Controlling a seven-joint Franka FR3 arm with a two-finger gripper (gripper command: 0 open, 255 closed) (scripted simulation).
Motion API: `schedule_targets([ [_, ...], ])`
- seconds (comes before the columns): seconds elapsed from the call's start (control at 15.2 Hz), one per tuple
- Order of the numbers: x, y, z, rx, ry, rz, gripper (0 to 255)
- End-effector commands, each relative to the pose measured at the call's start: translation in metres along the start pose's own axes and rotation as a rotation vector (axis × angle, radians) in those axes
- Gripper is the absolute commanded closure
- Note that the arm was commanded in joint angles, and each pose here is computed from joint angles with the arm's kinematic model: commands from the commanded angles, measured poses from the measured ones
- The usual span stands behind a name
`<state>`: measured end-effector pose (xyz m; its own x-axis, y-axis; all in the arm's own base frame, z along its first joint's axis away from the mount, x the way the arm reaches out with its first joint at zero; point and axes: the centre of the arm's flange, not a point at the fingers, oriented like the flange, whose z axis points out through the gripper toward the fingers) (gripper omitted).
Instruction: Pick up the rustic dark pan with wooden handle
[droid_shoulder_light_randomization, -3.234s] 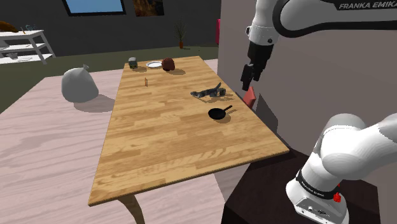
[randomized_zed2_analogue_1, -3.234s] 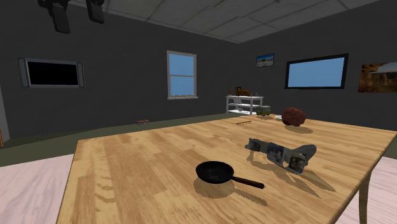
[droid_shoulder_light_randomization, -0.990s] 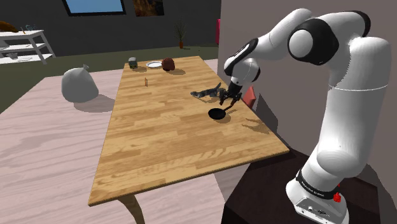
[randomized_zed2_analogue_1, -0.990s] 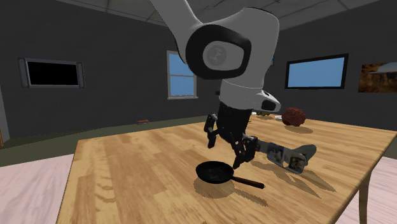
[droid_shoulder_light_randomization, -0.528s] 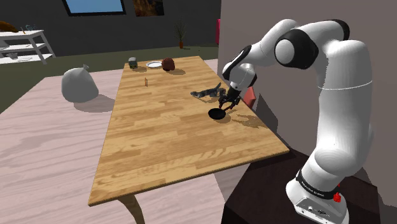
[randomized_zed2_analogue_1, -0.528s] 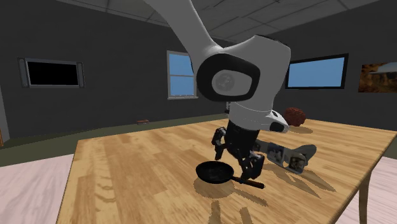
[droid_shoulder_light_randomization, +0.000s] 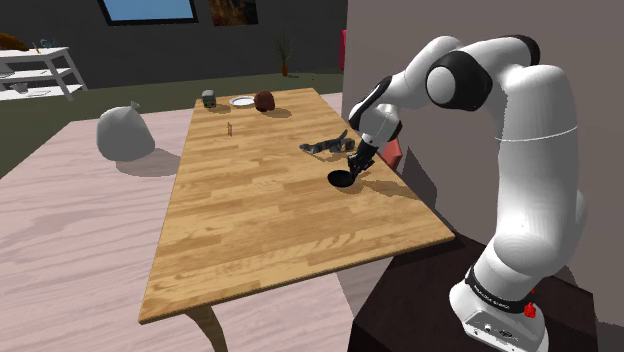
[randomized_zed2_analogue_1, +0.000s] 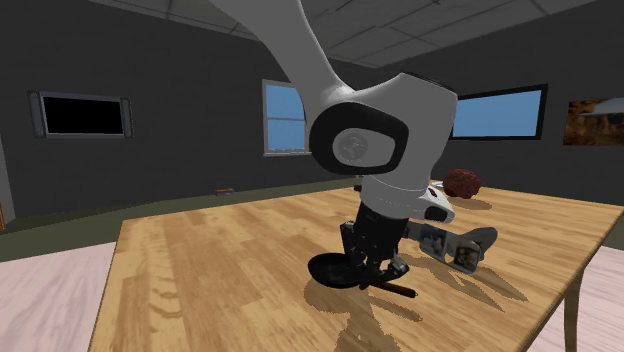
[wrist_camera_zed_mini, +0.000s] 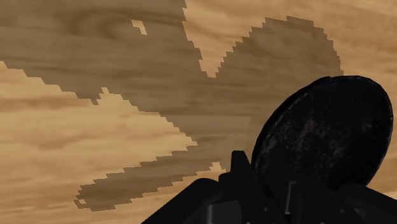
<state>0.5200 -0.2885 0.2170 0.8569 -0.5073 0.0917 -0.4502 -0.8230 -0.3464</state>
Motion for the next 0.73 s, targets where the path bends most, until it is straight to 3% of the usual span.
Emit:
schedule_targets([
  [0.0,0.000,0.000,0.000,0.000,-0.001,0.000,255],
  [0.33,-0.001,-0.001,0.001,0.000,-0.001,0.000,255],
  [0.66,0.002,-0.010,-0.024,0.000,-0.001,0.000,255],
])
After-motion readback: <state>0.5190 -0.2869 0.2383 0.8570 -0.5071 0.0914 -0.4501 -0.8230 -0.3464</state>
